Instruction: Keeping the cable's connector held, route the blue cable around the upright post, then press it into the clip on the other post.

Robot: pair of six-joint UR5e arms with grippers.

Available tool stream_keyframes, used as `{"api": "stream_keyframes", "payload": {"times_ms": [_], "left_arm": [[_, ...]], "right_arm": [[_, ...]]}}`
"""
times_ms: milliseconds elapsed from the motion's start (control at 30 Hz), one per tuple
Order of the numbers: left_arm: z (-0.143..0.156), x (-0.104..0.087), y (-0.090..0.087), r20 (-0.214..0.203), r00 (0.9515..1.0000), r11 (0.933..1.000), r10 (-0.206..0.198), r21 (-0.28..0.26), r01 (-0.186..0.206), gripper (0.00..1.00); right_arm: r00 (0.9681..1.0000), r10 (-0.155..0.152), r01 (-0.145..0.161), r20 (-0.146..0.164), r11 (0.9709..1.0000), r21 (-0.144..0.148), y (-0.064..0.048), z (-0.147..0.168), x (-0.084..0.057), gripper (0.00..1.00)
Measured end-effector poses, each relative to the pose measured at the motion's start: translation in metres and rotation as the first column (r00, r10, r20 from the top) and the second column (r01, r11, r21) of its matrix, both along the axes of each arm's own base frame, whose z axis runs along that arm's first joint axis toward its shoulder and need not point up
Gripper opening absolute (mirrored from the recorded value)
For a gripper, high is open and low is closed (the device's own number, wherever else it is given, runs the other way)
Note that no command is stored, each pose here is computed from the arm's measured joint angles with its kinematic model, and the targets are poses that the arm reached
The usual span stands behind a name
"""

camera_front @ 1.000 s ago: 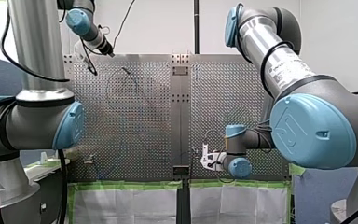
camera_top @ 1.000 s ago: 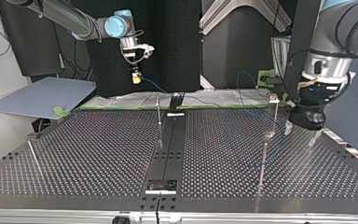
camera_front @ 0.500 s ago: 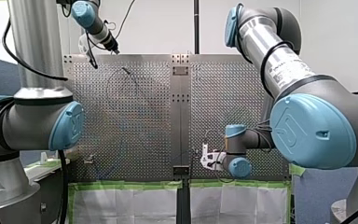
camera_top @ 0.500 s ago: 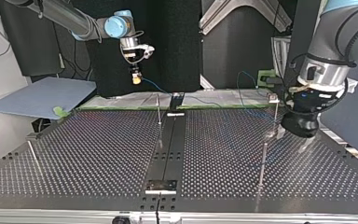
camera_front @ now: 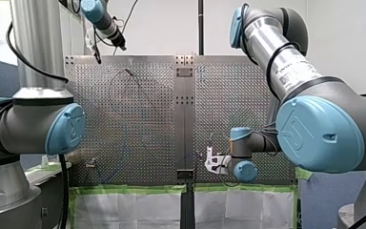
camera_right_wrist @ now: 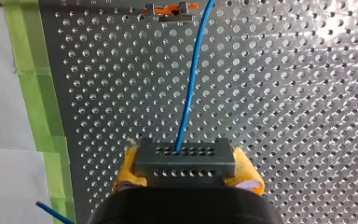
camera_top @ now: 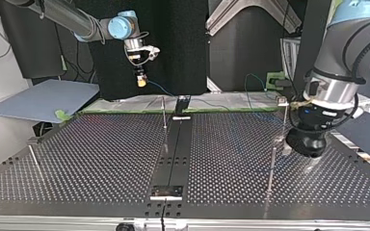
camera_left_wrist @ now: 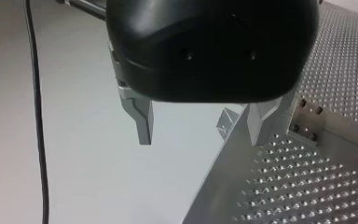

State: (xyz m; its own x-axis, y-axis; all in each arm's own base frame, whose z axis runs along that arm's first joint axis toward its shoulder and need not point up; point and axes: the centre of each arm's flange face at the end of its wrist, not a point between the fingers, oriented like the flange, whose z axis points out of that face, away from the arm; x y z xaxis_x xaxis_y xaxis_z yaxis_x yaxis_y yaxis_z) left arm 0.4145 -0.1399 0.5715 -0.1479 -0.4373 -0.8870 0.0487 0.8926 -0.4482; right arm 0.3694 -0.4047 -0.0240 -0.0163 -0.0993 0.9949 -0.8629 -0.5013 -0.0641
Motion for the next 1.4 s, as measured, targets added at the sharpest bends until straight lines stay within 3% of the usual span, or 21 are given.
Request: {"api": "stream_keyframes", "payload": {"times_ms": [400, 600, 1100, 1267, 1400], "left_arm": [[-0.014, 0.012, -0.013, -0.027, 0.9993, 0.9934, 0.025, 0.113, -0.022, 1.00], [-0.015, 0.010, -0.019, -0.029, 0.9990, 0.9848, 0.033, 0.172, -0.028, 1.00], [-0.019, -0.001, -0.036, -0.055, 0.9983, 0.9558, -0.018, 0.292, 0.034, 1.00], [-0.027, -0.002, -0.042, -0.101, 0.9946, 0.9538, -0.023, 0.296, 0.052, 1.00], [-0.032, -0.001, -0.041, -0.125, 0.9922, 0.9539, 0.002, 0.298, 0.035, 1.00]], "right_arm": [[1.0000, 0.000, 0.000, -0.005, 1.0000, 0.002, 0.000, 0.000, 0.000, 0.00], [1.0000, 0.001, -0.001, -0.006, 1.0000, 0.003, 0.001, 0.000, 0.000, 0.00], [1.0000, 0.008, -0.008, -0.005, 1.0000, 0.003, 0.003, -0.001, 0.003, 0.00], [0.9999, 0.010, -0.010, -0.005, 0.9999, 0.004, 0.004, -0.001, 0.004, 0.00], [0.9999, 0.012, -0.012, -0.004, 0.9999, 0.004, 0.005, -0.001, 0.004, 0.00]]}}
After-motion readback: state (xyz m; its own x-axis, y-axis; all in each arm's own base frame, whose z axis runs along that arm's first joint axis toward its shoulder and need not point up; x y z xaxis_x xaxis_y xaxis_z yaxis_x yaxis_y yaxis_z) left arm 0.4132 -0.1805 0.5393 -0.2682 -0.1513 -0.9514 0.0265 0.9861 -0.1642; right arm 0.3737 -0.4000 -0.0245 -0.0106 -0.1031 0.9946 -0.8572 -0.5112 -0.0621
